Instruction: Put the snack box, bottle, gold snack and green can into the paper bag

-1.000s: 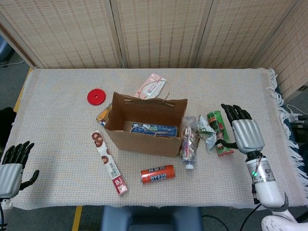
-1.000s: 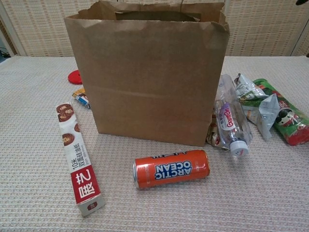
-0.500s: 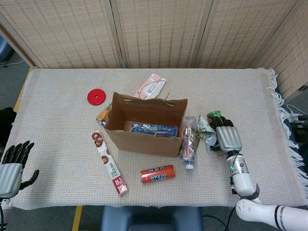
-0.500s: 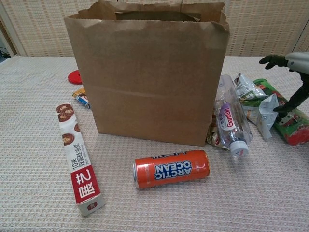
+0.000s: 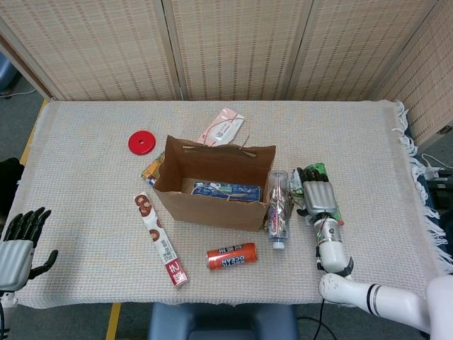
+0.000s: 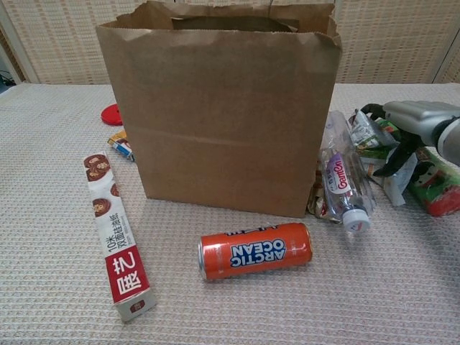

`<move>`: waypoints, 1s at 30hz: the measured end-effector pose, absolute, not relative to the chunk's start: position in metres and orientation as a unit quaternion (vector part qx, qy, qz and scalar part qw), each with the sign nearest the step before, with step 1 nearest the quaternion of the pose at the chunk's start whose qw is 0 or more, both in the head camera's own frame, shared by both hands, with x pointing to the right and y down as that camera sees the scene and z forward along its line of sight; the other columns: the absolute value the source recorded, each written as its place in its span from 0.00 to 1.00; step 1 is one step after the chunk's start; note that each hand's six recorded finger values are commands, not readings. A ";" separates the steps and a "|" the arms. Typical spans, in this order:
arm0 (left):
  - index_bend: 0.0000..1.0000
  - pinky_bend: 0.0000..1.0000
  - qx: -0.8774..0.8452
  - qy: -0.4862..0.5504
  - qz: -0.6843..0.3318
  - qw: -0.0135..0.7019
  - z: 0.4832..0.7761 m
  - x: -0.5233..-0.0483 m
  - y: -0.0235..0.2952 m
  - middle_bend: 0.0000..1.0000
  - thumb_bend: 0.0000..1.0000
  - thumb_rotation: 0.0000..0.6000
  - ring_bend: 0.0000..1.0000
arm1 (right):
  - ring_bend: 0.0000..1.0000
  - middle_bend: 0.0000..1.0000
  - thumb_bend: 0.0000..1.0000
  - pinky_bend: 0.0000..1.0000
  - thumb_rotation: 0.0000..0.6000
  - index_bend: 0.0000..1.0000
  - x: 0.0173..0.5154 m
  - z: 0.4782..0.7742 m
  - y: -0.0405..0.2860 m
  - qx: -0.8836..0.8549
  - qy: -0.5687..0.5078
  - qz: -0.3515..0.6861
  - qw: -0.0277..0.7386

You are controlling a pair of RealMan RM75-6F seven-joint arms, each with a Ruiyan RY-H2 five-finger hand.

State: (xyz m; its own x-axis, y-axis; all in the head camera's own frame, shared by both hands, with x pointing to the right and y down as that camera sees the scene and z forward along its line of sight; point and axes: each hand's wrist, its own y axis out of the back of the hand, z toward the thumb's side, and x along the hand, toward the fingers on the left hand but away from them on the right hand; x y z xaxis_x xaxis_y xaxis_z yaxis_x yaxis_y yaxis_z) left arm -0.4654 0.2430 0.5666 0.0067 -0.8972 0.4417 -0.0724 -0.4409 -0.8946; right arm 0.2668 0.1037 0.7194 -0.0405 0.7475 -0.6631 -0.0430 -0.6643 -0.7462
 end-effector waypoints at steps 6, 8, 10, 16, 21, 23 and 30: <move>0.00 0.00 -0.614 0.393 -0.585 0.354 0.567 -0.465 0.243 0.00 0.35 1.00 0.00 | 0.46 0.43 0.27 0.55 1.00 0.52 0.268 0.732 0.103 -0.619 -0.289 0.663 0.307; 0.00 0.00 -0.614 0.393 -0.586 0.354 0.567 -0.465 0.243 0.00 0.35 1.00 0.00 | 0.53 0.49 0.31 0.61 1.00 0.60 0.264 0.731 0.103 -0.623 -0.293 0.652 0.317; 0.00 0.00 -0.613 0.393 -0.586 0.355 0.567 -0.465 0.243 0.00 0.35 1.00 0.00 | 0.55 0.52 0.33 0.63 1.00 0.64 0.261 0.728 0.102 -0.629 -0.300 0.640 0.325; 0.00 0.00 -0.613 0.394 -0.586 0.355 0.566 -0.465 0.243 0.00 0.35 1.00 0.00 | 0.57 0.55 0.34 0.63 1.00 0.68 0.260 0.703 0.092 -0.645 -0.334 0.598 0.339; 0.00 0.00 -0.613 0.394 -0.586 0.355 0.566 -0.465 0.243 0.00 0.35 1.00 0.00 | 0.57 0.55 0.34 0.63 1.00 0.68 0.267 0.667 0.078 -0.646 -0.365 0.573 0.348; 0.00 0.00 -0.613 0.394 -0.586 0.355 0.566 -0.465 0.243 0.00 0.35 1.00 0.00 | 0.57 0.55 0.34 0.63 1.00 0.68 0.271 0.648 0.069 -0.644 -0.380 0.562 0.354; 0.00 0.00 -0.611 0.394 -0.587 0.355 0.566 -0.465 0.243 0.00 0.35 1.00 0.00 | 0.57 0.55 0.34 0.63 1.00 0.68 0.270 0.576 0.037 -0.636 -0.450 0.508 0.368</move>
State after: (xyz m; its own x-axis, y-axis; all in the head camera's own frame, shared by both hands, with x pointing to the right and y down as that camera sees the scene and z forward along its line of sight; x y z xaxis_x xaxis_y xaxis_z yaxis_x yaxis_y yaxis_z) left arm -0.4646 0.2434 0.5664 0.0004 -0.8992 0.4375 -0.0648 -0.4366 -0.8973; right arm 0.2701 0.0366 0.5764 0.0797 0.9458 -0.3148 0.1992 -0.3245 -0.9247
